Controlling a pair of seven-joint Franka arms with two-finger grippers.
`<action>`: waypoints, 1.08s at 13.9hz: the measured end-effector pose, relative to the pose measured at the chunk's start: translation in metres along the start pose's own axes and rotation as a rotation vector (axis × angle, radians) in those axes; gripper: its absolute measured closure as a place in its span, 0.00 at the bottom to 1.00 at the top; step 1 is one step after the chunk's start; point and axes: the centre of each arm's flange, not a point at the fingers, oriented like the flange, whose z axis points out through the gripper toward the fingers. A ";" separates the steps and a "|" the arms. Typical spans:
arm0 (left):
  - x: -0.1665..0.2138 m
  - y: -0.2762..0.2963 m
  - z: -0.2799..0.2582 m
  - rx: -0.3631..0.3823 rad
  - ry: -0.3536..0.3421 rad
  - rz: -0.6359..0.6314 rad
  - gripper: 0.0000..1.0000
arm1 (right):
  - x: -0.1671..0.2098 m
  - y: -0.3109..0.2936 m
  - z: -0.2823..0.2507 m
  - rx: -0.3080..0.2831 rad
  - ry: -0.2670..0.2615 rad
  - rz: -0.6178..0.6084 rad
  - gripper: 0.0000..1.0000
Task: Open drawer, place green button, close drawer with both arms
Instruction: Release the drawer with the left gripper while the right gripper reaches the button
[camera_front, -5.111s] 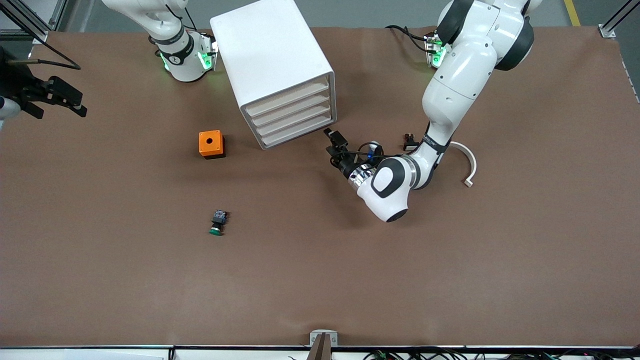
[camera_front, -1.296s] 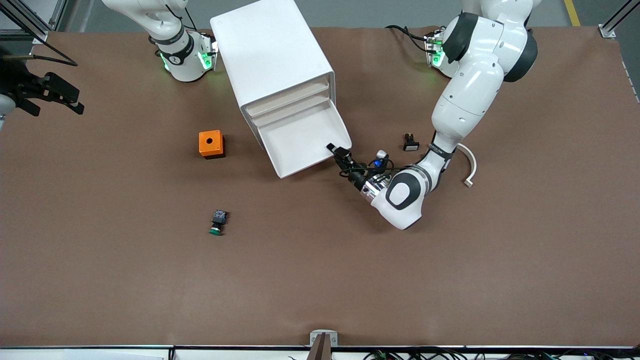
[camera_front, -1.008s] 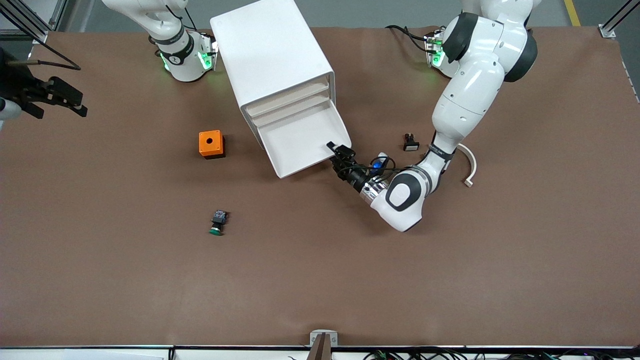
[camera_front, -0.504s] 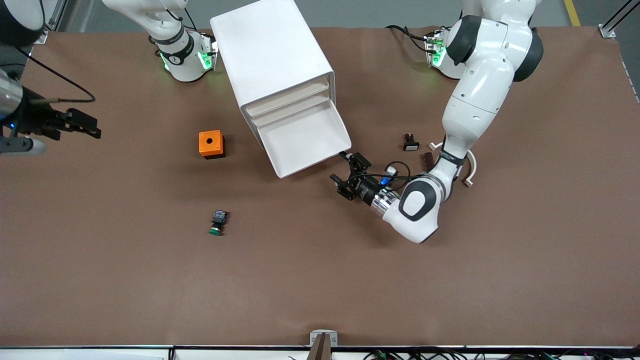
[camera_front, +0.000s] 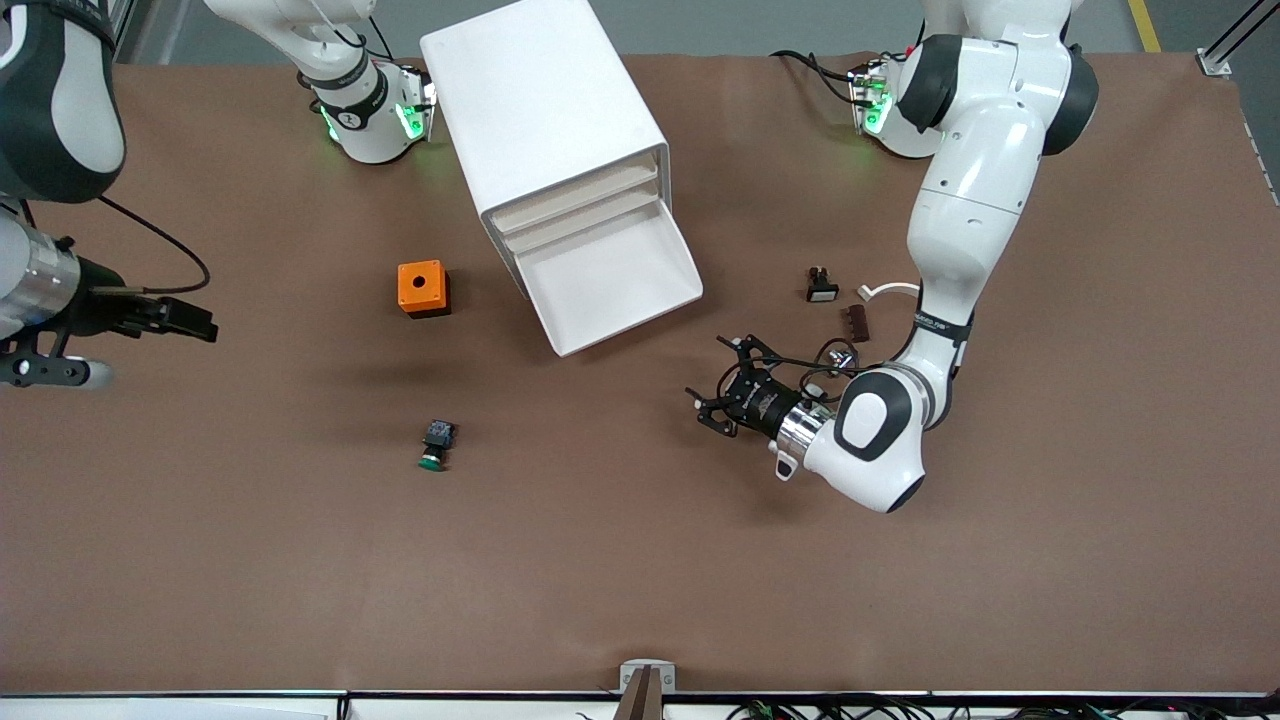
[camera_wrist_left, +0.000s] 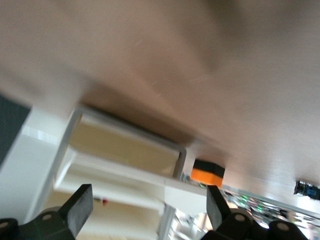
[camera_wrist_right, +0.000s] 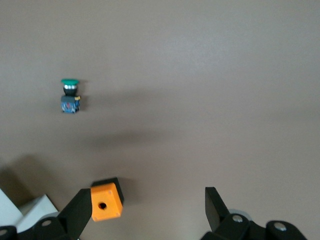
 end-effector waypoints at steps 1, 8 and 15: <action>-0.005 0.003 -0.006 -0.026 0.068 0.061 0.00 | 0.005 -0.009 0.012 0.002 0.011 0.008 0.00; -0.039 0.014 -0.049 -0.104 0.454 0.341 0.00 | 0.006 -0.075 0.112 0.005 0.075 0.056 0.00; -0.088 0.009 -0.104 -0.147 0.763 0.484 0.00 | 0.006 -0.143 0.197 0.022 0.127 0.151 0.00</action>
